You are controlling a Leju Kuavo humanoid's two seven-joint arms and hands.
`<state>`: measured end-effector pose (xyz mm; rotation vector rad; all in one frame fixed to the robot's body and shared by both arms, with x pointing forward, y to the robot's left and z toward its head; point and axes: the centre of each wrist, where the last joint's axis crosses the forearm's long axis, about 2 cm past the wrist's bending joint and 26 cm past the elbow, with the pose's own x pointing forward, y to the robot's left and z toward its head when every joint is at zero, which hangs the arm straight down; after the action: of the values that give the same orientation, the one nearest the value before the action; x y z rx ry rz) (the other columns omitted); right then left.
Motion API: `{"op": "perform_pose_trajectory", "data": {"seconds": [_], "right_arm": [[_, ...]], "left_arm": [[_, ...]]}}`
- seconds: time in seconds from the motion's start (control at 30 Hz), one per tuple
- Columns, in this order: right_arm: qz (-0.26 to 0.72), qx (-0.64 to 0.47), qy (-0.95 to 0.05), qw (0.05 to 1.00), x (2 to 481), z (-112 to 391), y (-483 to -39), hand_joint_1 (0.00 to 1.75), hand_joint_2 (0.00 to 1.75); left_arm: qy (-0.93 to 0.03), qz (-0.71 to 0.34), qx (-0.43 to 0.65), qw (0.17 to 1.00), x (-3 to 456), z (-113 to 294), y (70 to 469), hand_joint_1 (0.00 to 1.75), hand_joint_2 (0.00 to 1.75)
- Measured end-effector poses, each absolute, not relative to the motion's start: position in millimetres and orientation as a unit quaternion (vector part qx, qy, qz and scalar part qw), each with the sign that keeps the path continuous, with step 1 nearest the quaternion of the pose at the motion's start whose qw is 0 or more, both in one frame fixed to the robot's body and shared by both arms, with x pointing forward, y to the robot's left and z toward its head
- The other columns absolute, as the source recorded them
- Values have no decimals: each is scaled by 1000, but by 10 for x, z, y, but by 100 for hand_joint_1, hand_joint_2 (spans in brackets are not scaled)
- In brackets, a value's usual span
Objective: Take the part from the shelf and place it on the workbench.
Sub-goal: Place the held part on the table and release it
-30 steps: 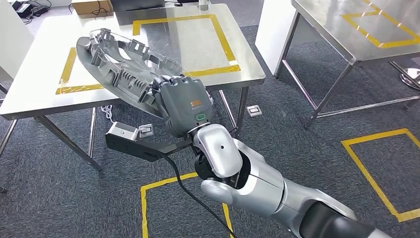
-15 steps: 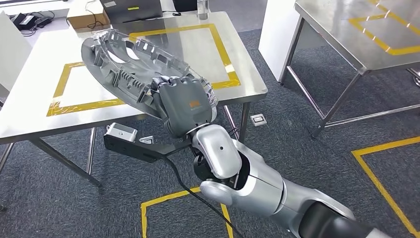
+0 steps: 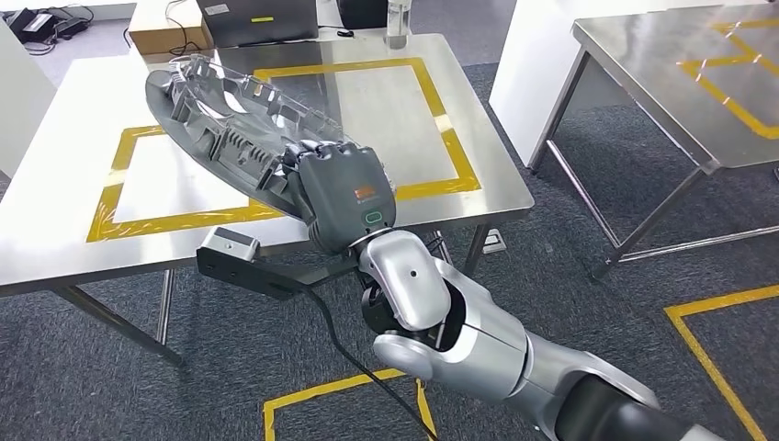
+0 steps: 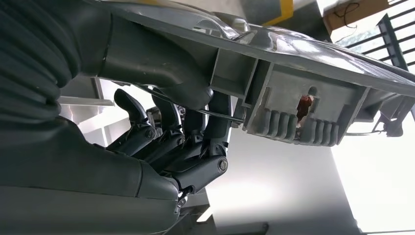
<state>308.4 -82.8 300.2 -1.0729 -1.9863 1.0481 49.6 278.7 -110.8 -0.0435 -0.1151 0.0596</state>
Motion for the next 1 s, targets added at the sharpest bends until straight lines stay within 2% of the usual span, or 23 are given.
{"op": "perform_pose_trajectory", "data": {"seconds": [0.53,1.0], "right_arm": [[430,-403,-733,340,3142,2942,-852,175,175],[564,-385,-576,450,4047,2763,-557,175,175]], "left_arm": [[-61,25,-26,997,527,-1103,2760,0,175],[-63,1,-27,998,696,-1078,2732,0,175]]}}
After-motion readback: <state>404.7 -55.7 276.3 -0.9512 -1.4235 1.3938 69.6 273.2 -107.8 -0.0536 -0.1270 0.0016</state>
